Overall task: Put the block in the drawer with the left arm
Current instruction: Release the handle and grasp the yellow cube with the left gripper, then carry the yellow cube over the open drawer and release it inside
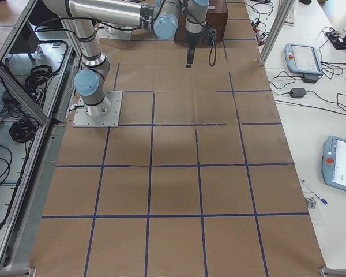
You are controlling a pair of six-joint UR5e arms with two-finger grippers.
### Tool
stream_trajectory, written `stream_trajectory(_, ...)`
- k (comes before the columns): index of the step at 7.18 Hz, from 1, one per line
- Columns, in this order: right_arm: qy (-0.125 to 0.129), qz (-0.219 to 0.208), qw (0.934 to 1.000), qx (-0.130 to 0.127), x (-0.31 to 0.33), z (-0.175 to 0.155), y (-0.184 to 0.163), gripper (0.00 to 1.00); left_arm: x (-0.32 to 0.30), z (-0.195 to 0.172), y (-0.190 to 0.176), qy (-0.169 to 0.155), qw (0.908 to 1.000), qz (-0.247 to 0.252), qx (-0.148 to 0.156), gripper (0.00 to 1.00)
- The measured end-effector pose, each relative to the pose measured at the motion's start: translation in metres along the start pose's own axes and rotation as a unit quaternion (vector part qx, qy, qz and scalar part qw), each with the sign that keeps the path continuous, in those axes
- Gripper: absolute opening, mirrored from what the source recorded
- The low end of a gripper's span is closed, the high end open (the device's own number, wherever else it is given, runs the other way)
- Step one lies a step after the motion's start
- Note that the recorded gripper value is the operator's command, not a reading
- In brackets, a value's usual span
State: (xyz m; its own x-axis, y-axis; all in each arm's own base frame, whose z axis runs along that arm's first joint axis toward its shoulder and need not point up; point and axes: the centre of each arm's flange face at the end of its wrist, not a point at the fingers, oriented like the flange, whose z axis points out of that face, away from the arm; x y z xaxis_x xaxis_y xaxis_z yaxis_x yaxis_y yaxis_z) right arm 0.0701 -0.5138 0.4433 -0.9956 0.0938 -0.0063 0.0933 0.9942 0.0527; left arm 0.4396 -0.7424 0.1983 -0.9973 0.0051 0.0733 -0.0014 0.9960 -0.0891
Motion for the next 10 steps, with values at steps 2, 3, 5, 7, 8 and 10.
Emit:
stream_trajectory(2, 0.000, 0.000, 1.0000, 0.000, 0.000, 0.000, 0.000, 1.00, -0.002, 0.007, 0.000, -0.001, 1.0000, -0.001, -0.001, 0.52)
stream_trajectory(3, 0.000, 0.000, 1.0000, 0.000, 0.000, 0.000, 0.000, 1.00, -0.003, 0.007, 0.000, -0.002, 1.0000, -0.001, -0.001, 0.38)
stream_trajectory(5, 0.000, 0.000, 1.0000, 0.000, 0.000, 0.000, 0.000, 1.00, -0.004, 0.004, 0.000, -0.004, 1.0000, -0.002, 0.000, 0.32)
stream_trajectory(7, 0.000, 0.000, 1.0000, 0.000, 0.000, 0.000, 0.000, 1.00, -0.004, -0.021, 0.001, -0.020, 0.9998, -0.001, 0.001, 0.32)
stream_trajectory(8, 0.000, 0.000, 1.0000, 0.000, 0.000, 0.000, 0.000, 1.00, -0.002, -0.050, 0.006, -0.038, 0.9993, 0.000, -0.005, 0.32)
stream_trajectory(10, 0.000, 0.000, 1.0000, 0.000, 0.000, 0.000, 0.000, 1.00, 0.012, -0.110, 0.019, -0.045, 0.9988, 0.001, -0.020, 0.30)
